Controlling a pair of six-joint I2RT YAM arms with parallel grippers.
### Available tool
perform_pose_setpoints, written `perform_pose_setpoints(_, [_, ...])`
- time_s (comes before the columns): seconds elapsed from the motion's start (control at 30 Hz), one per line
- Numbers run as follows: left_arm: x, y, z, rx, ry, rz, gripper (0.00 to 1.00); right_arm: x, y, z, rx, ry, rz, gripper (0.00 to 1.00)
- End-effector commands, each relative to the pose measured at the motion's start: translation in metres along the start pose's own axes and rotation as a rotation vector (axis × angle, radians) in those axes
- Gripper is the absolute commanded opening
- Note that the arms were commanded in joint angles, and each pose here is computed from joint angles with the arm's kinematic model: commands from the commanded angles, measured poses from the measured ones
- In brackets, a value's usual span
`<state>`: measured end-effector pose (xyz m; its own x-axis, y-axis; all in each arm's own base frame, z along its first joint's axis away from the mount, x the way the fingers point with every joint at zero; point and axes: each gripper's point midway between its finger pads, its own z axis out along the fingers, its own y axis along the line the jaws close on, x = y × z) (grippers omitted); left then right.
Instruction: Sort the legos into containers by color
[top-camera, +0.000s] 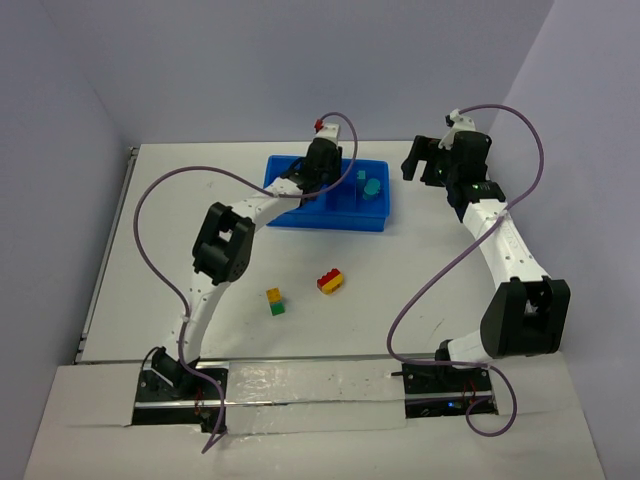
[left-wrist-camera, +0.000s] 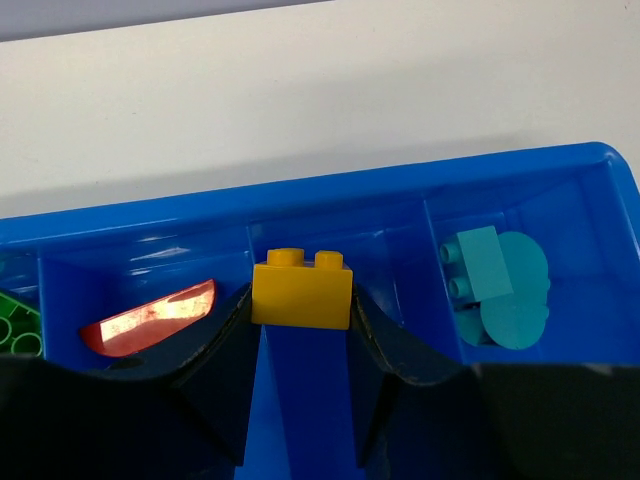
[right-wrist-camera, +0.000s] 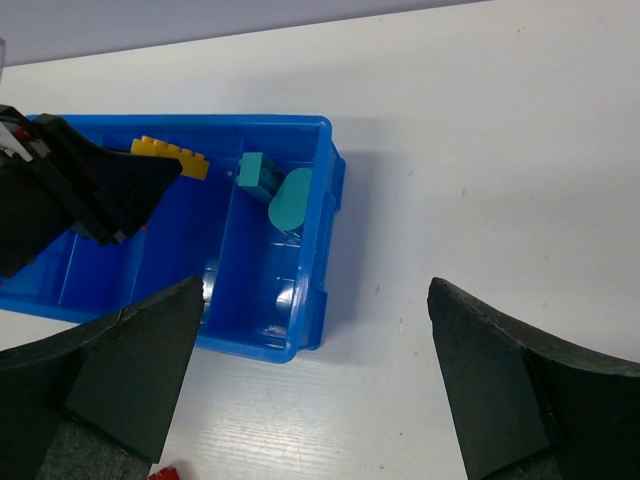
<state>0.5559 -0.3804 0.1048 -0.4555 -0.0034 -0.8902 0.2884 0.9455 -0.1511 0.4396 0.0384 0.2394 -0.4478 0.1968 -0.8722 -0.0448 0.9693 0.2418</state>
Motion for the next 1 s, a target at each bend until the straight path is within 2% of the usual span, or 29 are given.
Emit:
perform_pose_setpoints(0.0, [-0.030, -0.017, -0.001, 0.013, -0.081, -0.030, 0.24, -0.012, 0.004, 0.001, -0.023, -0.030, 0.015, 1.00])
perform_pose_setpoints(0.1, [-0.027, -0.022, 0.002, 0.016, -0.083, -0.024, 0.31, -0.009, 0.005, 0.005, -0.031, -0.015, 0.022, 1.00])
perform_pose_setpoints(0.17, [-0.029, -0.025, 0.002, 0.016, -0.092, -0.020, 0.41, -0.006, 0.005, 0.006, -0.035, -0.006, 0.022, 1.00])
perform_pose_setpoints(0.27, [-0.035, -0.025, 0.001, 0.014, -0.106, -0.017, 0.49, -0.005, 0.006, 0.005, -0.044, -0.006, 0.015, 1.00])
perform_pose_setpoints(0.47, [-0.052, -0.023, -0.004, -0.006, -0.142, 0.009, 0.63, -0.005, 0.008, -0.001, -0.051, -0.018, 0.003, 1.00])
perform_pose_setpoints(0.53, [-0.064, -0.021, -0.008, -0.018, -0.165, 0.017, 0.71, -0.008, 0.009, -0.006, -0.055, -0.025, -0.005, 1.00])
perform_pose_setpoints(0.67, [-0.095, -0.021, -0.027, -0.012, -0.198, 0.036, 0.73, -0.011, 0.011, -0.014, -0.062, -0.035, -0.024, 1.00])
perform_pose_setpoints(0.77, [-0.137, -0.021, -0.067, 0.055, -0.230, 0.067, 0.75, -0.012, 0.014, -0.022, -0.077, -0.044, -0.047, 1.00])
perform_pose_setpoints(0.8, [-0.149, -0.024, -0.089, 0.130, -0.225, 0.119, 0.76, -0.010, 0.016, -0.027, -0.087, -0.042, -0.062, 1.00])
perform_pose_setpoints(0.83, [-0.147, -0.034, -0.104, 0.242, -0.199, 0.171, 0.76, -0.008, 0.017, -0.029, -0.095, -0.038, -0.070, 1.00])
perform_pose_setpoints(0.9, [-0.126, -0.029, -0.130, 0.365, -0.131, 0.299, 0.79, -0.006, 0.018, -0.032, -0.102, -0.031, -0.083, 1.00])
perform_pose_setpoints(0.97, [-0.131, -0.011, -0.191, 0.522, -0.122, 0.382, 0.88, 0.000, 0.019, -0.037, -0.113, -0.019, -0.102, 1.00])
